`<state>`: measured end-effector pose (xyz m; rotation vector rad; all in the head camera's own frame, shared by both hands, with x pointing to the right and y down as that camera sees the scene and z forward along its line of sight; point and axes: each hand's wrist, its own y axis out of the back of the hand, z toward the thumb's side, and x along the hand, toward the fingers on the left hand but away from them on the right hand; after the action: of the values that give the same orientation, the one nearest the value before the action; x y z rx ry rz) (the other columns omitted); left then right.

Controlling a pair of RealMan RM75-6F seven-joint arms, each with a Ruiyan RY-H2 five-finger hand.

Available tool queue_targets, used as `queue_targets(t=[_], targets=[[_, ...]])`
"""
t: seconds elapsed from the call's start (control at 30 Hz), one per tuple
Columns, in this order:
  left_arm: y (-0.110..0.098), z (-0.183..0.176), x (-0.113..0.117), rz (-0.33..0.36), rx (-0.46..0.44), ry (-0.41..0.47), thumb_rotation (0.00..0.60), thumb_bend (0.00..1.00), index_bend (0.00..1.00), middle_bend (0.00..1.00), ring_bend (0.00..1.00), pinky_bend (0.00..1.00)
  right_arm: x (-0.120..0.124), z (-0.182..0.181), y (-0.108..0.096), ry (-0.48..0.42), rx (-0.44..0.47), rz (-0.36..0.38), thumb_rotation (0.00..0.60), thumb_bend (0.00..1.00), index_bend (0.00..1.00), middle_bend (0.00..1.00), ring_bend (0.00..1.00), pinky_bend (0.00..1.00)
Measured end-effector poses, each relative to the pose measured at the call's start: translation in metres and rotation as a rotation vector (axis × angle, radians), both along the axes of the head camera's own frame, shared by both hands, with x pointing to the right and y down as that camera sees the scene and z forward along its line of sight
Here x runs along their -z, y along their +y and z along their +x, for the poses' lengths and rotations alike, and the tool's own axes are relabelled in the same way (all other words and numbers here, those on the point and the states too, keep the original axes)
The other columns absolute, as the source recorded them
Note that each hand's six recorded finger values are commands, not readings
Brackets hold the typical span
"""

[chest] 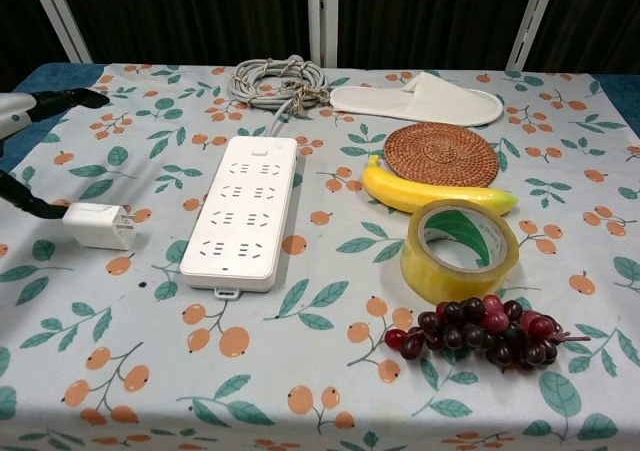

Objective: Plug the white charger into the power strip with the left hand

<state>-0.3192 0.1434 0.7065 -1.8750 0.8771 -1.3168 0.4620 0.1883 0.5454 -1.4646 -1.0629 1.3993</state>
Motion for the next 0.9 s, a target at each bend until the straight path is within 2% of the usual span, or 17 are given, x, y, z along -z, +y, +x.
queue_targets(t=[0.3, 0.9], targets=[[-0.004, 0.017, 0.008, 0.012, -0.041, 0.008, 0.600, 0.09, 0.03, 0.03, 0.00, 0.00, -0.001, 0.004, 0.001, -0.003, -0.009, 0.001, 0.600, 0.03, 0.00, 0.00, 0.00, 0.00], [-0.005, 0.055, 0.016, -0.005, -0.144, 0.017, 0.600, 0.09, 0.03, 0.03, 0.00, 0.00, -0.002, 0.016, 0.005, -0.014, -0.027, 0.002, 0.600, 0.03, 0.00, 0.00, 0.00, 0.00]])
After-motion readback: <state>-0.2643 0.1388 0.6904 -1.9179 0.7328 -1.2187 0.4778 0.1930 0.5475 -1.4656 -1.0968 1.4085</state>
